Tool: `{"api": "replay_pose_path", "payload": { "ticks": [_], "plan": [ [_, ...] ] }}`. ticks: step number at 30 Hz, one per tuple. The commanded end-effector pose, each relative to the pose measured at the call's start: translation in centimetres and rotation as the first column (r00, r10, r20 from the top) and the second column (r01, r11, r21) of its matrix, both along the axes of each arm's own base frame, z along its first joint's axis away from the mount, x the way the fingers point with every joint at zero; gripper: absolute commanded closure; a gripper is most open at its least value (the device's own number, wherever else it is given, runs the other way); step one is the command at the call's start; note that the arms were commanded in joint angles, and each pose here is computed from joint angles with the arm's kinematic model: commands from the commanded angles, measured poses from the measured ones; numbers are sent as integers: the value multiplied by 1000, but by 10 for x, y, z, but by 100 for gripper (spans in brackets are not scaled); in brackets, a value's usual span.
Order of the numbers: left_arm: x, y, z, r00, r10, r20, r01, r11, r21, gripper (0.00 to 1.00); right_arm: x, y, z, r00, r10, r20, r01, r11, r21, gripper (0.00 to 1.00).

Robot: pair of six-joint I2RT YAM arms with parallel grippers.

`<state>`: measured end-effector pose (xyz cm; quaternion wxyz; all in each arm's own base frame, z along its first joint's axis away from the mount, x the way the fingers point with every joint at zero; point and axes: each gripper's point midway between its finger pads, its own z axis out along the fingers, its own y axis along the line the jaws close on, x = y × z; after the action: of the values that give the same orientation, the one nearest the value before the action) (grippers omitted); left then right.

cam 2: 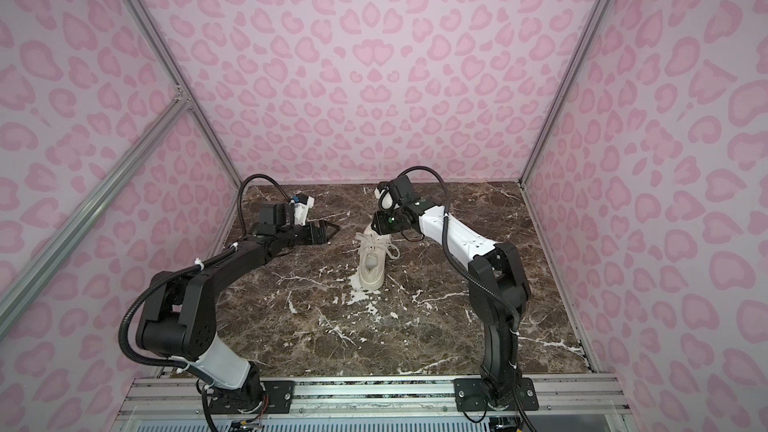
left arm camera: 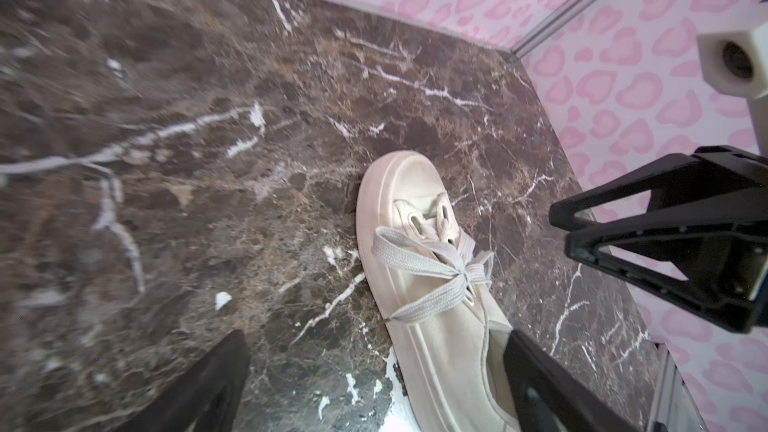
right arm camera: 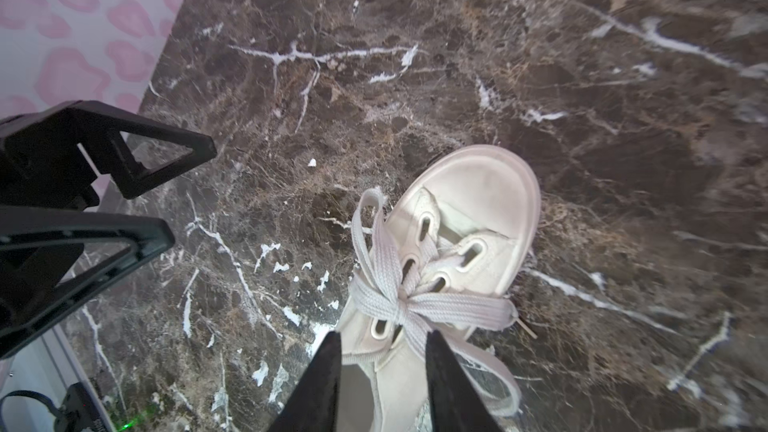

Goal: Tie the shoes

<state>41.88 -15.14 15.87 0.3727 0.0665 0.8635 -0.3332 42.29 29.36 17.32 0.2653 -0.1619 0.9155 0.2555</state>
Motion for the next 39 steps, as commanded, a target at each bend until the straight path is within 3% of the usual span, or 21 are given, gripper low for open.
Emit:
{"api": "replay_pose_path", "payload": {
  "ticks": [1, 4, 6, 7, 8, 9, 11, 14, 18, 23, 27, 28, 31, 34, 39],
  "plan": [
    [1, 19, 34, 989, 45, 141, -51, 998, 39, 2, 0, -15, 18, 999, -25, 33, 24, 999, 22, 55],
    [-5, 42, 64, 952, 136, 273, -163, 983, 80, 2, -1, -43, 31, 994, -78, 83, 76, 997, 25, 40],
    [-11, 63, 83, 905, 231, 357, -282, 955, 96, 2, -5, -65, 27, 988, -120, 96, 119, 993, 21, 25],
    [-11, 83, 96, 850, 338, 405, -402, 912, 83, 2, -6, -77, 28, 983, -148, 107, 146, 989, 22, 19],
    [-16, 99, 103, 801, 398, 447, -481, 873, 84, 2, -8, -89, 27, 978, -174, 113, 173, 985, 24, 7],
    [-21, 107, 108, 766, 407, 498, -515, 852, 96, 2, -9, -100, 26, 973, -198, 118, 196, 980, 26, 2],
    [-34, 123, 110, 703, 417, 576, -581, 805, 125, 2, -11, -125, 23, 957, -254, 138, 253, 967, 21, 2],
    [-45, 141, 95, 673, 430, 602, -647, 737, 196, 2, -15, -160, 16, 918, -342, 200, 351, 936, -10, 2],
    [-47, 149, 68, 663, 473, 580, -679, 707, 199, 2, -20, -205, 5, 828, -459, 322, 496, 868, -38, 2],
    [-41, 165, 42, 615, 523, 591, -744, 632, 215, 2, -40, -259, -9, 638, -577, 510, 669, 743, 3, 2],
    [-39, 162, 26, 633, 495, 595, -727, 644, 238, 2, -52, -289, -19, 525, -589, 614, 753, 658, -12, 1],
    [-39, 162, 19, 646, 478, 595, -719, 643, 264, 2, -52, -297, -20, 509, -599, 618, 772, 636, -19, 2],
    [-45, 168, 1, 658, 479, 580, -725, 611, 317, 2, -50, -307, -24, 524, -573, 630, 778, 623, -80, 2],
    [-50, 162, -8, 669, 462, 583, -703, 648, 294, 2, -53, -315, -33, 525, -570, 632, 789, 605, -109, 2],
    [-40, 163, -24, 678, 440, 589, -687, 663, 297, 2, -66, -324, -29, 419, -549, 723, 799, 601, -6, 1]
  ]
}}
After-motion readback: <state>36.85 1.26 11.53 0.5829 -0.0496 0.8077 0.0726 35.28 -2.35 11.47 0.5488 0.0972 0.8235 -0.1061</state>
